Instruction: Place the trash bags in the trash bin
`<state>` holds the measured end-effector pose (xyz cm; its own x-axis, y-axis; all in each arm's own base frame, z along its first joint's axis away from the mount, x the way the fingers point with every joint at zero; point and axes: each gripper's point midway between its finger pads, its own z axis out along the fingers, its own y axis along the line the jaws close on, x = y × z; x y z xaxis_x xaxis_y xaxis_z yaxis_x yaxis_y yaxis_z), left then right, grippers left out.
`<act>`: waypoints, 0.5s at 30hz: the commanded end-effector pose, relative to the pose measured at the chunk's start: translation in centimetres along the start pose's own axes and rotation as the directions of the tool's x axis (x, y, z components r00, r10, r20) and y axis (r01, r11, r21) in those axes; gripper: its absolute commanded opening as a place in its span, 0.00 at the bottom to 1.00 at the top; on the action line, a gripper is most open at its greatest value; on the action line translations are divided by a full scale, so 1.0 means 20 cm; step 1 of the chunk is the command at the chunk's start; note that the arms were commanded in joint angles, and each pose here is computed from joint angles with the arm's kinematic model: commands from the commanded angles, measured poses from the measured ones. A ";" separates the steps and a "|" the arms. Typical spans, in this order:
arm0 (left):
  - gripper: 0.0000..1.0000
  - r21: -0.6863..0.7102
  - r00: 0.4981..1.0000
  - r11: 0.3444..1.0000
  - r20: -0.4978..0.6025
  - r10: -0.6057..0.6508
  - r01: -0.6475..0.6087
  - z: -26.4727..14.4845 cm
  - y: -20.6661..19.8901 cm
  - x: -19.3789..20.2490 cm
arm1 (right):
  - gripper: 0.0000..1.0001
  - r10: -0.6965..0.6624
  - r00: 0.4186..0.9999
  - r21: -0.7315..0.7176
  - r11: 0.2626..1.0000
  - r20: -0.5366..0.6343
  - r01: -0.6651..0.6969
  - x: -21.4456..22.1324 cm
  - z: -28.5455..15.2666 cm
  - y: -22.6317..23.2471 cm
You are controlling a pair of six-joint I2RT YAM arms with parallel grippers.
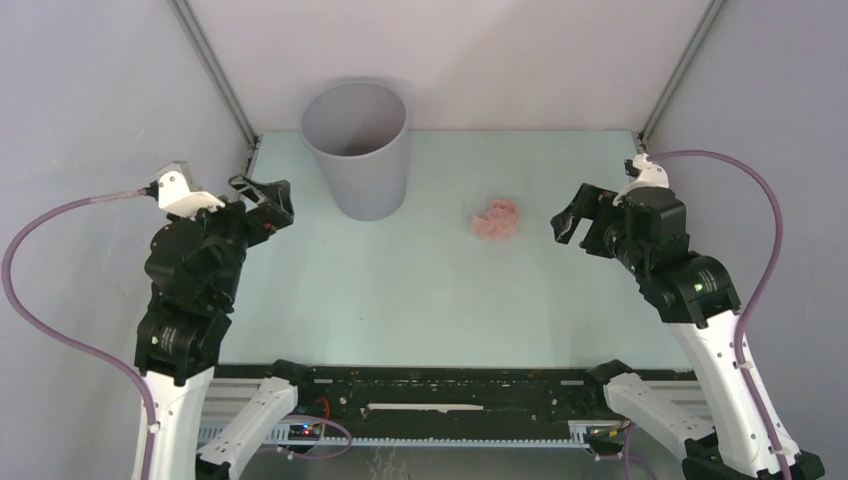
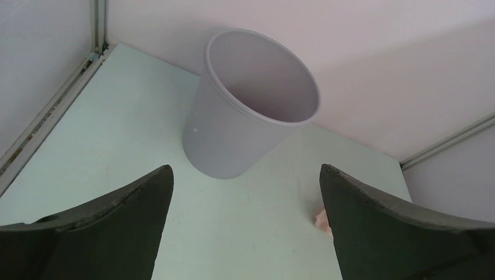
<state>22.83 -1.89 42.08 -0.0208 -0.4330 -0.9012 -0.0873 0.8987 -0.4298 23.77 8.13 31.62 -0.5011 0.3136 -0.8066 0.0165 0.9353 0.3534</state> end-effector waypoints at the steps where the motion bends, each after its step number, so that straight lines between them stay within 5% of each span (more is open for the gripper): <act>1: 1.00 0.038 0.998 0.999 -0.063 -0.011 0.013 0.05 -0.05 0.08 | 1.00 0.020 0.999 0.037 0.999 0.028 -0.021 -0.03 0.05 0.00; 10: 1.00 0.063 0.992 0.998 -0.127 -0.018 0.026 0.08 -0.08 0.18 | 1.00 -0.013 0.998 0.084 0.996 -0.063 0.019 0.03 0.22 -0.01; 15: 1.00 0.114 0.986 0.991 -0.160 -0.047 0.066 0.06 -0.12 0.23 | 1.00 0.062 0.974 -0.003 0.998 -0.218 -0.064 0.12 0.37 0.04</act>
<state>24.34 -4.55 39.16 -0.1478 -0.4478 -0.8818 -0.0334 0.8934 -0.4481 27.52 9.35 27.32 -0.6184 0.2837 -0.7329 0.0784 0.9502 0.3017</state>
